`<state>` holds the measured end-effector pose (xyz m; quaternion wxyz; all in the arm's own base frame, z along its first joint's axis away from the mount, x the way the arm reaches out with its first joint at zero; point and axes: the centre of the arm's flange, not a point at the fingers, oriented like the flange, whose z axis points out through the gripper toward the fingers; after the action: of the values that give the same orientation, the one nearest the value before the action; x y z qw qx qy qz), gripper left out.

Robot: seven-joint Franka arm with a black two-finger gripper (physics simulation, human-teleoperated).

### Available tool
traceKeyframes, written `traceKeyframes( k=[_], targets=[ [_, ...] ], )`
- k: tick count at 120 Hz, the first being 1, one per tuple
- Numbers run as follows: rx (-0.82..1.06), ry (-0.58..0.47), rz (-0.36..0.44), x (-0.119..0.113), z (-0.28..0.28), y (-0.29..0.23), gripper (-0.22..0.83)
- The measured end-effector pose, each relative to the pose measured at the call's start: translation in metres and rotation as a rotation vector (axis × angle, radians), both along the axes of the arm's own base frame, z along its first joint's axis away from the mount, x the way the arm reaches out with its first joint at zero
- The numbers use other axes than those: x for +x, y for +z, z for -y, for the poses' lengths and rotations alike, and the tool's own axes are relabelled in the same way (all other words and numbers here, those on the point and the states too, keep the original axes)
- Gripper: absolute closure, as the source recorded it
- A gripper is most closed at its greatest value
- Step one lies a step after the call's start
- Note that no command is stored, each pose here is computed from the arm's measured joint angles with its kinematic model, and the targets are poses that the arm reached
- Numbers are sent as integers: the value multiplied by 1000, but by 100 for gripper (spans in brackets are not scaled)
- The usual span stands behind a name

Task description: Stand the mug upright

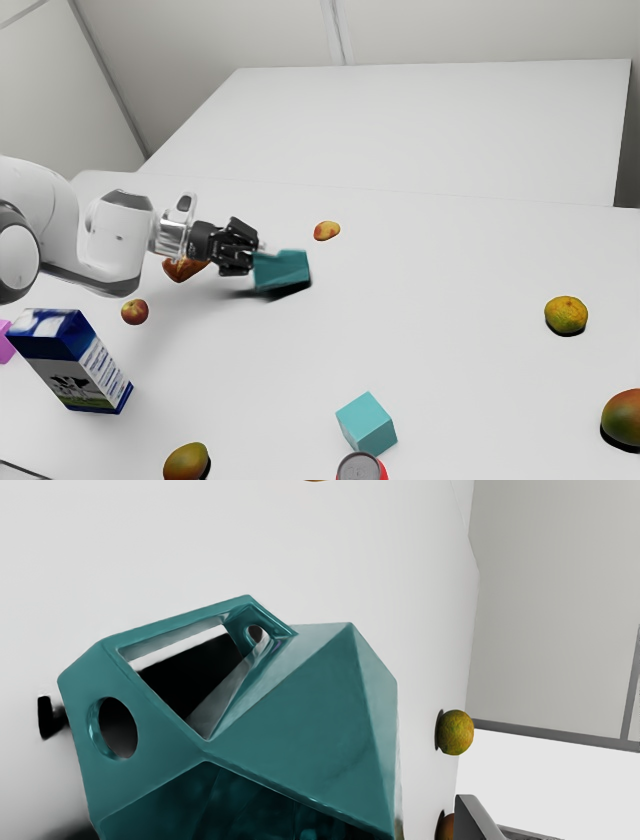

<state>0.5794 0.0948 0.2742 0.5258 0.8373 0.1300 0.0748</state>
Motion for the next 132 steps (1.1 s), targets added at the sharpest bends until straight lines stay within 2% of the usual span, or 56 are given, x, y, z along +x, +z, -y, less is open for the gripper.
traceKeyframes(
  k=[12,29,41,51,65,79,92,105,116,132],
  targets=[
    [6,-5,13,0,0,1,67],
    [23,-18,23,0,3,0,74],
    [40,-28,36,2,6,3,76],
    [89,-56,77,7,9,24,77],
    [221,-147,166,19,20,74,78],
    [474,-365,192,32,43,103,79],
    [721,-569,167,38,71,115,79],
    [918,-693,130,43,100,123,79],
    [1041,-726,92,46,117,128,79],
    [1132,-694,0,49,119,112,79]
  ],
)
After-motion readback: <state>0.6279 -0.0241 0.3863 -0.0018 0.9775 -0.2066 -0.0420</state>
